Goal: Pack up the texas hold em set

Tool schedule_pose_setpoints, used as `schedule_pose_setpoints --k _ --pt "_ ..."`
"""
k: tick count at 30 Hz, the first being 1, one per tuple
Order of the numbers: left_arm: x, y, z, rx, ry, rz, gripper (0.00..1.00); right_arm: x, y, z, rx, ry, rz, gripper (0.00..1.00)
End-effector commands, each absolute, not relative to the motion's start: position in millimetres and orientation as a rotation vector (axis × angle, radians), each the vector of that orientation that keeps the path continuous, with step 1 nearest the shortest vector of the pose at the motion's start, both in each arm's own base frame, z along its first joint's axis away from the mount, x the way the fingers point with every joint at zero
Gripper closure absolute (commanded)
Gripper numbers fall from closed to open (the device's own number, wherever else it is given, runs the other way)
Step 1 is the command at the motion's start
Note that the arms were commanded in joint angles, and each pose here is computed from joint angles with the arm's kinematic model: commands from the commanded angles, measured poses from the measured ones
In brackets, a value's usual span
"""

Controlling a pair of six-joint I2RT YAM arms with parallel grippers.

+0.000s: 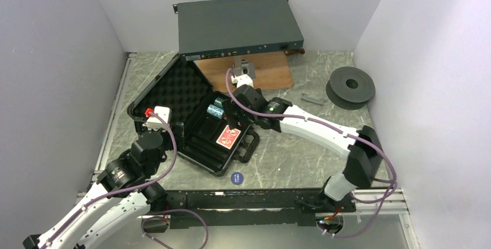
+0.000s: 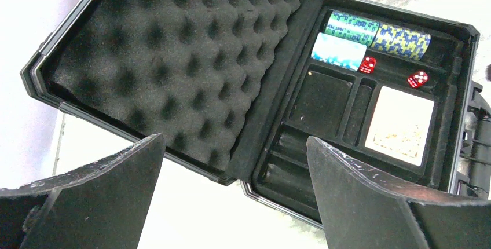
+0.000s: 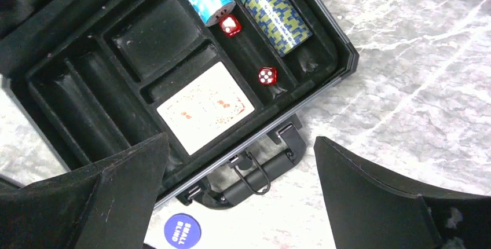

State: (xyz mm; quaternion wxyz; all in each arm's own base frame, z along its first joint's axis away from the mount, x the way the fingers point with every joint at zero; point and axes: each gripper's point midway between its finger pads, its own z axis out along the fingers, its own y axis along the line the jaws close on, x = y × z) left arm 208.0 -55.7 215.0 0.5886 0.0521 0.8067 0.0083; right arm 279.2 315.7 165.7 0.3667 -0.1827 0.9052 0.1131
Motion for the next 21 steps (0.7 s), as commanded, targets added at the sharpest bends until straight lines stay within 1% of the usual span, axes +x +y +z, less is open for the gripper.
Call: schedule_pose_setpoints --k 1,5,7,10,13,21 --pt "207 -61 228 0.123 1.855 -0.037 0.01 282 297 211 -0.356 2.184 0.316 0.0" --pt "203 -69 233 0.152 1.857 -0.098 0.01 283 285 226 -0.202 2.127 0.386 0.0" --pt "202 -71 238 0.14 1.837 -0.131 0.01 282 282 229 -0.185 2.133 0.444 0.0" --pt "195 -75 249 0.138 1.789 -0.216 0.01 276 280 229 -0.225 2.13 0.472 0.0" --pt "190 -76 252 0.167 1.754 -0.249 0.01 264 278 225 -0.268 2.159 0.495 0.0" --pt "192 -86 240 0.247 1.857 -0.218 0.01 212 287 188 -0.419 2.332 0.516 0.0"
